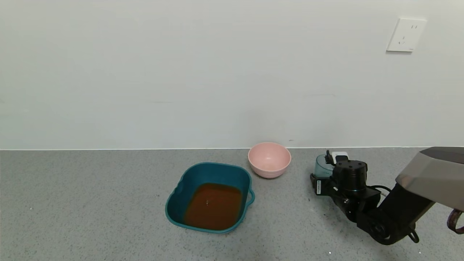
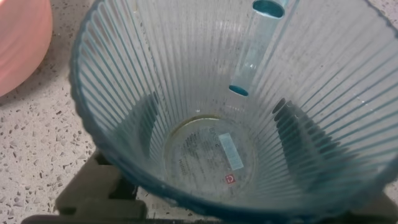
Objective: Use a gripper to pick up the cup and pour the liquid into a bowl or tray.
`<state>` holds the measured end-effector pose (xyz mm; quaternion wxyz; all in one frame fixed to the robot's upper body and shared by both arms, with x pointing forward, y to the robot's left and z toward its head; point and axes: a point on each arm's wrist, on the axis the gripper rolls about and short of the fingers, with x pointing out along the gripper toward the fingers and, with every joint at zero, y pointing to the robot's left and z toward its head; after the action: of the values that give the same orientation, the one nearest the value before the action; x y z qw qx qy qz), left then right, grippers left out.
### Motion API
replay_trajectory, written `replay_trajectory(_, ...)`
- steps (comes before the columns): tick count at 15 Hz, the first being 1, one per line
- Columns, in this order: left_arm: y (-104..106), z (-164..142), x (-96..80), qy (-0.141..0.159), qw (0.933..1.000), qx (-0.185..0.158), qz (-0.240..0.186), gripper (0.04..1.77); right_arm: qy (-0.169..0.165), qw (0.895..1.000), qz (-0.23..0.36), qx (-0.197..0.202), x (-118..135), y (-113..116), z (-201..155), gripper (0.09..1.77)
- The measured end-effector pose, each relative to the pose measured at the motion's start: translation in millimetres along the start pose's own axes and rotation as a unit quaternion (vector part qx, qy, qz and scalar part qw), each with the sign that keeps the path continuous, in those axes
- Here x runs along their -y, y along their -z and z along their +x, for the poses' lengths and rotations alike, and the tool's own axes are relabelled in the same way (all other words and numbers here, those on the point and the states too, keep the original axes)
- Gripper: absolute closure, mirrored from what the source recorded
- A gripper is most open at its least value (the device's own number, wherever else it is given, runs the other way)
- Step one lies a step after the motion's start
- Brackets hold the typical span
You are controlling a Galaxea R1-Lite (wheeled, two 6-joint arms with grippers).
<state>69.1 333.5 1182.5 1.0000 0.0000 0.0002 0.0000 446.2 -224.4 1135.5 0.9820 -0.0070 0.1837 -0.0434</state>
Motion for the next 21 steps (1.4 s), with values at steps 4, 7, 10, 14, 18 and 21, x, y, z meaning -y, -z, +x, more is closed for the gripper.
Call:
replay_trajectory(4,0,0,0.0,0.000,1.0000,0.000,0.000,0.09,-0.002,1.000,-0.001,-0.001,-1,1,-1,0.31)
replay_trajectory(7,0,0,0.0,0.000,1.0000,0.000,0.000,0.09,-0.004,1.000,-0.001,-0.001,-2,-1,-4,0.26)
replay_trajectory(10,0,0,0.0,0.000,1.0000,0.000,0.000,0.09,-0.006,1.000,0.000,0.001,-1,-5,-8,0.23)
replay_trajectory(14,0,0,0.0,0.000,1.0000,0.000,0.000,0.09,-0.019,1.000,-0.008,-0.019,3,-11,-23,0.19)
replay_trajectory(18,0,0,0.0,0.000,1.0000,0.000,0.000,0.09,-0.038,0.998,-0.018,-0.045,12,-30,-59,0.18)
replay_trajectory(21,0,0,0.0,0.000,1.0000,0.000,0.000,0.09,-0.056,0.996,-0.028,-0.057,19,-50,-102,0.17)
